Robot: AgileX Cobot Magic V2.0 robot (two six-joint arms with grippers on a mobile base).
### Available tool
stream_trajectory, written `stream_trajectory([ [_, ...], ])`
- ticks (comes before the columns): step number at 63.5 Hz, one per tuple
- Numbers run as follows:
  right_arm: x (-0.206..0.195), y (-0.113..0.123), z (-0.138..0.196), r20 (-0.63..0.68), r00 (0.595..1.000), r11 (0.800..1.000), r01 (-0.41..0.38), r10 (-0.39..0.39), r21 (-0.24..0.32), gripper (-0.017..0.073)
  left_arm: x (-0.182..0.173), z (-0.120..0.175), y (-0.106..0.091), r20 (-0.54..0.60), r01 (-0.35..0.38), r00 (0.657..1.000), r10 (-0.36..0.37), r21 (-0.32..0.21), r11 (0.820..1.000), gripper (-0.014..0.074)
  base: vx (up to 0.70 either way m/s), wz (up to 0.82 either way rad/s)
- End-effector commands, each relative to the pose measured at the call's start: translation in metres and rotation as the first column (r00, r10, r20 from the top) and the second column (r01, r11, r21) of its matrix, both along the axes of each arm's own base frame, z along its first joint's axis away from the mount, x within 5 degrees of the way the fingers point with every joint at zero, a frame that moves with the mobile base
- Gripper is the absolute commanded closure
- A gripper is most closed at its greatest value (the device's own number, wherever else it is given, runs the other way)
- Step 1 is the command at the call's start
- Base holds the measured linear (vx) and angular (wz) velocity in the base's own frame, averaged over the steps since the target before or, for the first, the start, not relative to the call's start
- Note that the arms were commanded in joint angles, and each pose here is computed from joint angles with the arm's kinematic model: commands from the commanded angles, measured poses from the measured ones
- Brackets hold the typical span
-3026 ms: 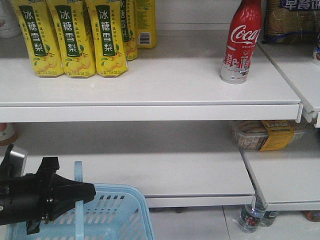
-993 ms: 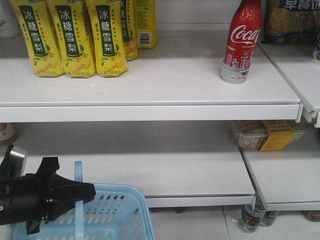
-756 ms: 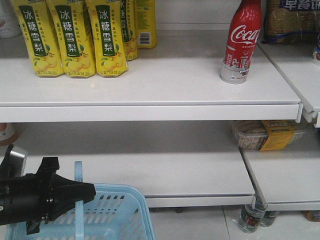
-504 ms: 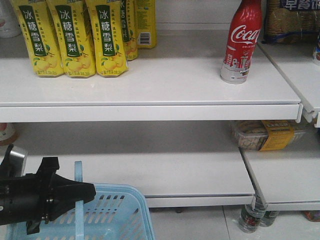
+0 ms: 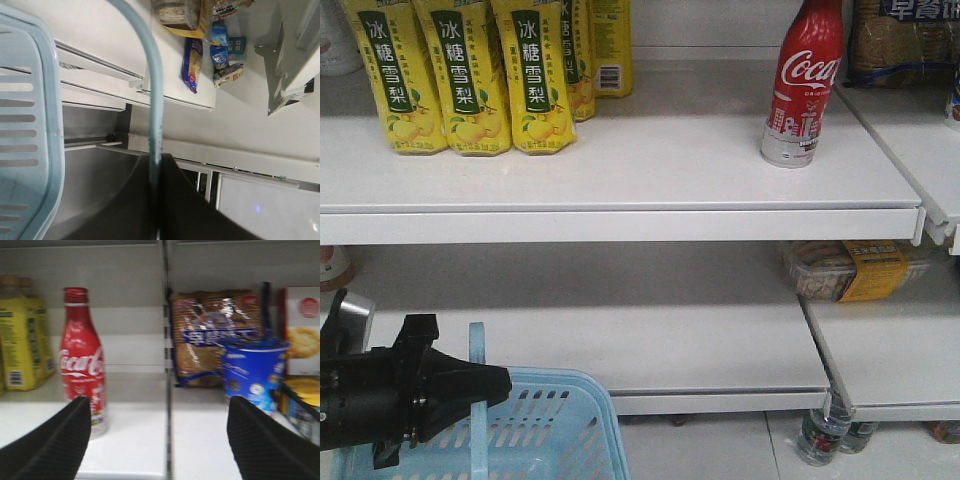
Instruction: Place coke in basket with both arms
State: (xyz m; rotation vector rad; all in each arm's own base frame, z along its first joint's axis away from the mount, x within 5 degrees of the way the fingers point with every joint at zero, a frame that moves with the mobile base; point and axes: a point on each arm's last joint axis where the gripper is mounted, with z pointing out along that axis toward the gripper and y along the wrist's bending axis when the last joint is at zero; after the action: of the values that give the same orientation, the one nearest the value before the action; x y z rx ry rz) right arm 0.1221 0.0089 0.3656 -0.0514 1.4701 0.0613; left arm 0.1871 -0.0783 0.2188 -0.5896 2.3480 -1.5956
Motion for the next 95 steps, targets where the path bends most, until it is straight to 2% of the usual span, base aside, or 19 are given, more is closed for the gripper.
stream_trajectory([
  [1, 0.011, 0.011, 0.025, 0.086, 0.994, 0.997, -0.072, 0.072, -0.011, 0.001, 0.002, 0.017, -0.003, 0.047, -0.001, 0.999, 0.005, -0.092, 0.996, 0.06, 0.0, 0.0],
  [6, 0.02, 0.023, 0.034, 0.111, 0.983, 0.989, -0.147, 0.148, -0.018, 0.001, 0.002, 0.017, -0.003, 0.047, -0.001, 0.999, 0.005, -0.092, 0.996, 0.06, 0.0, 0.0],
  [14, 0.038, 0.039, 0.047, 0.135, 0.968, 0.977, -0.214, 0.214, -0.017, 0.001, 0.002, 0.017, -0.003, 0.047, -0.001, 0.999, 0.005, -0.092, 0.996, 0.06, 0.0, 0.0],
  [55, 0.13, 0.065, 0.074, 0.076, 0.975, 0.978, -0.21, 0.211, -0.019, 0.001, 0.002, 0.017, -0.003, 0.047, -0.001, 0.999, 0.005, -0.092, 0.996, 0.06, 0.0, 0.0],
  [80, 0.179, 0.078, 0.074, -0.015, 0.978, 0.978, -0.207, 0.207, -0.033, 0.001, 0.002, 0.017, -0.003, 0.047, -0.001, 0.999, 0.005, -0.092, 0.996, 0.06, 0.0, 0.0],
  [95, 0.196, 0.083, 0.075, -0.027, 0.978, 0.978, -0.206, 0.205, -0.035, 0.002, 0.002, 0.017, -0.003, 0.047, -0.001, 0.999, 0.005, -0.092, 0.996, 0.06, 0.0, 0.0],
])
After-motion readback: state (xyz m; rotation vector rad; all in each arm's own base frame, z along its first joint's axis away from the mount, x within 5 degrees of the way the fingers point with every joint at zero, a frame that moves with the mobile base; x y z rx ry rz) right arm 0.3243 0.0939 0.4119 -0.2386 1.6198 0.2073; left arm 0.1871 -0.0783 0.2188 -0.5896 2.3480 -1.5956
